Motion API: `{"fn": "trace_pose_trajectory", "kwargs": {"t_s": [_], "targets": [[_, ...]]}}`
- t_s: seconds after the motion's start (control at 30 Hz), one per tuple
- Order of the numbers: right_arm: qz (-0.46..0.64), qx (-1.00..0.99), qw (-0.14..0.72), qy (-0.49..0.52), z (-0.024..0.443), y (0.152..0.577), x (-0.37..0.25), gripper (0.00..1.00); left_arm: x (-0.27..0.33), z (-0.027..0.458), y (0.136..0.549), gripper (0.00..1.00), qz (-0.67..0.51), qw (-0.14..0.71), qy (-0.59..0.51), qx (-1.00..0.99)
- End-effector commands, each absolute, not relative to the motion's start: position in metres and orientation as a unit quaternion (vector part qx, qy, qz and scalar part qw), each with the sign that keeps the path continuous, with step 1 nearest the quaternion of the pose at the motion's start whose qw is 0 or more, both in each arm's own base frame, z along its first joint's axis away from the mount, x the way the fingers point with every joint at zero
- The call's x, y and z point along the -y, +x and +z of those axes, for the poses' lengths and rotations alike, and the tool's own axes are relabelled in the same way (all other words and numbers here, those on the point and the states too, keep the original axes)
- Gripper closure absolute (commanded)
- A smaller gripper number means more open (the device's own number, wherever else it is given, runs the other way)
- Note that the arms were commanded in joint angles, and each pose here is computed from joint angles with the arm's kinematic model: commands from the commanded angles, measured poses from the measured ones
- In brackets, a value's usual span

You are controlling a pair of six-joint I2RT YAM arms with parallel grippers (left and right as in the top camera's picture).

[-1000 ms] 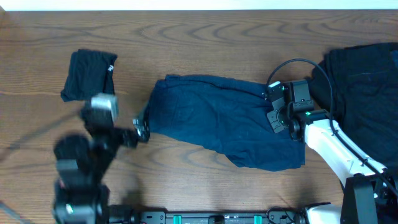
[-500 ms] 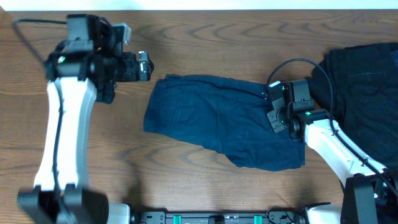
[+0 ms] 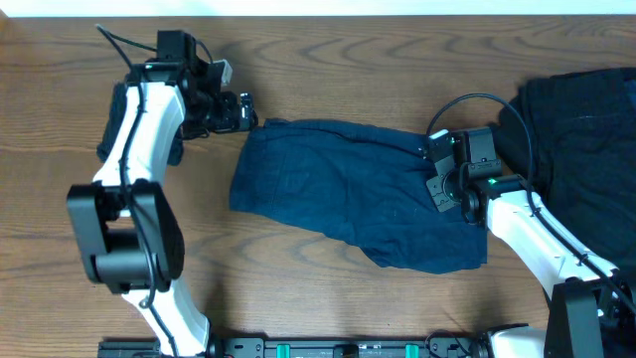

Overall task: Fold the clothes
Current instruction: 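Reach the left gripper to the trousers' left waistband corner and grasp it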

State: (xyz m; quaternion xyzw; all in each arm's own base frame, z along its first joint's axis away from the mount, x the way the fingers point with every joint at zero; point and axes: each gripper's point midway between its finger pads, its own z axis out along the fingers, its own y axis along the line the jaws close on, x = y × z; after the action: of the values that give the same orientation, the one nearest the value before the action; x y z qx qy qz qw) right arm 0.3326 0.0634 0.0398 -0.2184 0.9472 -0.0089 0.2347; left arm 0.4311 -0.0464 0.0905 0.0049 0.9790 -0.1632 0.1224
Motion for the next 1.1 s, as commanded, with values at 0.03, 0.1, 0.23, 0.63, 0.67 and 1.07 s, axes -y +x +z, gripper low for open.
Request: {"fn": "trace_pose_trajectory", "kwargs": {"t_s": [0.03,0.1,0.23,0.63,0.67,1.07], "targets": [[-0.006,-0.944,0.249,-0.215,0.048,0.338,-0.067,0.99,0.050,0.075,0.439,0.13,-0.165,0.118,0.018,-0.979],[-0.006,-0.944,0.249,-0.215,0.048,0.338,-0.067,0.98,0.052,0.067,0.441,0.18,-0.165,0.113,0.024,-0.979],[-0.006,-0.944,0.249,-0.215,0.048,0.338,-0.067,0.98,0.061,0.050,0.441,0.18,-0.165,0.102,0.054,-0.980],[-0.006,-0.944,0.249,-0.215,0.048,0.338,-0.067,0.96,0.083,0.030,0.442,0.22,-0.162,0.106,0.128,-0.973],[-0.006,-0.944,0.249,-0.215,0.048,0.338,-0.067,0.96,0.083,0.029,0.442,0.22,-0.161,0.108,0.128,-0.973],[-0.006,-0.944,0.250,-0.215,0.048,0.338,-0.067,0.96,0.083,0.020,0.441,0.23,-0.159,0.108,0.149,-0.970]]}}
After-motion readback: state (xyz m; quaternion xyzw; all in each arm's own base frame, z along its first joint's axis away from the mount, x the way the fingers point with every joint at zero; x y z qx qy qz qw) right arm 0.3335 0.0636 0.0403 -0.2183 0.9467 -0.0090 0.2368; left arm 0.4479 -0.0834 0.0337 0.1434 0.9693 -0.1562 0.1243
